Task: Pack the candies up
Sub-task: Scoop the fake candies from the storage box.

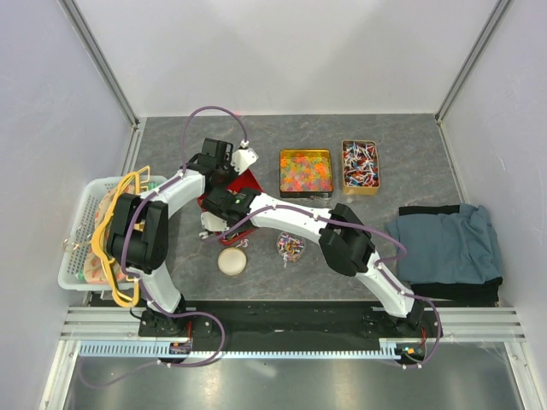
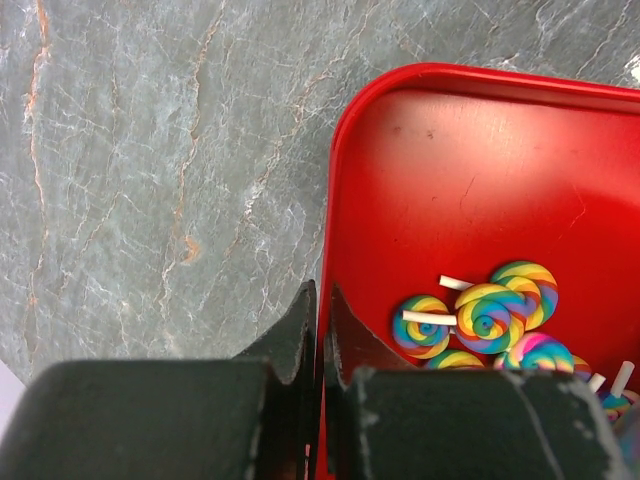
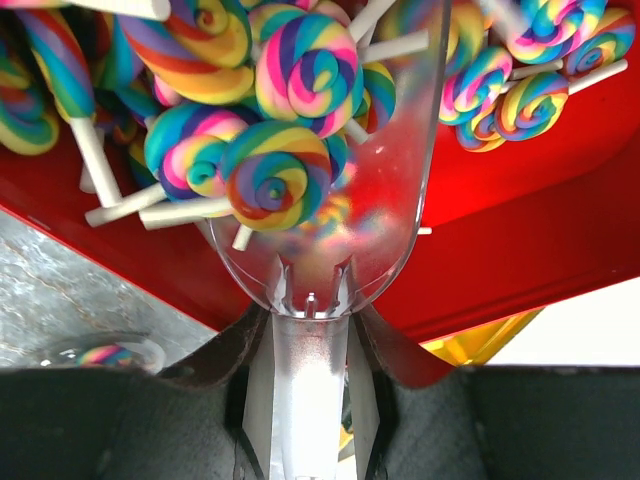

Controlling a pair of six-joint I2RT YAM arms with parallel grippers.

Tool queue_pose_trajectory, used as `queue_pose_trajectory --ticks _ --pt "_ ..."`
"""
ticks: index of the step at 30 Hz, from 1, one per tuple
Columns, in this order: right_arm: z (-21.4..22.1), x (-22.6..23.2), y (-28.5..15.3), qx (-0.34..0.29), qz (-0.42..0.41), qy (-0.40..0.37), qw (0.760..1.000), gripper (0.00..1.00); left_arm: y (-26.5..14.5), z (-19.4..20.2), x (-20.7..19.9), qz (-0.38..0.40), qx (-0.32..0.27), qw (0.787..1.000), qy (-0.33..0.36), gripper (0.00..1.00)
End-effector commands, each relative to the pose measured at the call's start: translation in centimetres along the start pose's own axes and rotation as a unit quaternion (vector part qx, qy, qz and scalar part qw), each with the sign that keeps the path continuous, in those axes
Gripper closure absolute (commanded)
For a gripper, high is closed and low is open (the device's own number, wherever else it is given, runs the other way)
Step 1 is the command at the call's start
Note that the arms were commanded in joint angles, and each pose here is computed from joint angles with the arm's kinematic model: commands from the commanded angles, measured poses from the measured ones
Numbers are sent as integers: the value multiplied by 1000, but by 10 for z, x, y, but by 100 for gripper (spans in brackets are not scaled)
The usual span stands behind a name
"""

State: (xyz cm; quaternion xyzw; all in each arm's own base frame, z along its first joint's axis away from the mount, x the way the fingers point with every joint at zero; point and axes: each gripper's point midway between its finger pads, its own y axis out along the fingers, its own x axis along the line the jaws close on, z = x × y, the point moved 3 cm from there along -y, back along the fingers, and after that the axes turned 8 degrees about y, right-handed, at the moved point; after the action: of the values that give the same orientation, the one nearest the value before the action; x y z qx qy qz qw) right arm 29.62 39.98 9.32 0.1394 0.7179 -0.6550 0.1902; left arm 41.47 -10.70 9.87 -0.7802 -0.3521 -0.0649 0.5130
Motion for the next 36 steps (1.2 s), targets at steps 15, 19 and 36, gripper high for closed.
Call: queue_pose_trajectory --ticks 15,19,36 --pt "-15 -37 -21 -128 -5 184 974 100 0 -24 1 -33 -47 997 -46 98" --pt "-5 -48 -22 -131 8 216 968 100 5 -18 -2 -30 -35 997 -55 98" --pt "24 -74 -41 -141 26 272 951 100 16 0 -3 -17 -18 996 -85 98"
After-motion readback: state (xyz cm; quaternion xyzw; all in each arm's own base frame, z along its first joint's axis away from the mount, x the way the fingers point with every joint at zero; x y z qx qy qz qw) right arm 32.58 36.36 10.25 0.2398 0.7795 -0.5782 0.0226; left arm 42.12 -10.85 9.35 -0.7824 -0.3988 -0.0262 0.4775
